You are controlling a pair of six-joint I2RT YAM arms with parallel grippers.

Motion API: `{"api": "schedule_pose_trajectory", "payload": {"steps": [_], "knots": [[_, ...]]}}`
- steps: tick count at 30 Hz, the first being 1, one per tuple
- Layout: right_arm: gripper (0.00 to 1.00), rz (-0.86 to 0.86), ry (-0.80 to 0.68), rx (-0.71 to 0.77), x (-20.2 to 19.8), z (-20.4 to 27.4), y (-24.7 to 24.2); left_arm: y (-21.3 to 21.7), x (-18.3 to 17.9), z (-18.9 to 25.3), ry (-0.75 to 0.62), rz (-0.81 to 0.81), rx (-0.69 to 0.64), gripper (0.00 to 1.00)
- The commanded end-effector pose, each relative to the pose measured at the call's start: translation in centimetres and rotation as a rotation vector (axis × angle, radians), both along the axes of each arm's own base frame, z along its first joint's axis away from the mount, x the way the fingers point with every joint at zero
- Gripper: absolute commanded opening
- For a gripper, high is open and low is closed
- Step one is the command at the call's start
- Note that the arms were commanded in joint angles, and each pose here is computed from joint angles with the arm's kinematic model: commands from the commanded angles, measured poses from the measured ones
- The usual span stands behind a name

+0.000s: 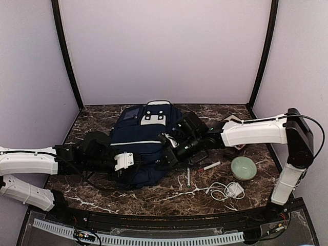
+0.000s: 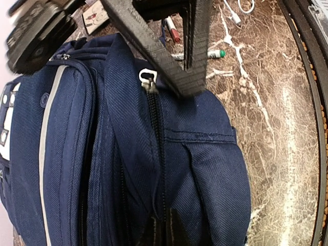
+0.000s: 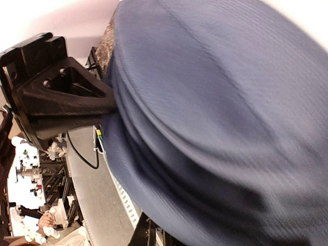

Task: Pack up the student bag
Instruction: Zip the student bag into the largest pocket of the bag.

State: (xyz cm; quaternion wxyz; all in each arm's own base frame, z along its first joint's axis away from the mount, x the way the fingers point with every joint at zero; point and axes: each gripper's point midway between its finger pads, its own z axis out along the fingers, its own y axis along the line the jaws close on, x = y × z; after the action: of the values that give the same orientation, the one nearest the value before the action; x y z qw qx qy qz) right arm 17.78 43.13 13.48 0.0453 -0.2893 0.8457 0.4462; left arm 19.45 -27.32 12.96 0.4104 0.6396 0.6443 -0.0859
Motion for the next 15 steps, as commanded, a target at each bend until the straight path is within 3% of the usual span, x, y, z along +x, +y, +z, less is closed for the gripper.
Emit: {"api": "schedule_pose_trajectory", "payload": {"steps": [1,8,15], "knots": [[0.00,-0.160,0.017,-0.232,3.0,-2.8,-8.5,3.5,0.4,-1.9,-0.013,0.091,0.123,0.00],[0.00,-0.311,-0.024,-0.403,6.2,-4.4,-15.9,3.2,0.0,-1.5,-0.009,0.061,0.101,0.00],[0.00,-0.308,-0.080,-0.382,8.6,-3.5,-15.7,2.6,-0.6,-0.3,-0.013,0.029,0.040,0.00]]}}
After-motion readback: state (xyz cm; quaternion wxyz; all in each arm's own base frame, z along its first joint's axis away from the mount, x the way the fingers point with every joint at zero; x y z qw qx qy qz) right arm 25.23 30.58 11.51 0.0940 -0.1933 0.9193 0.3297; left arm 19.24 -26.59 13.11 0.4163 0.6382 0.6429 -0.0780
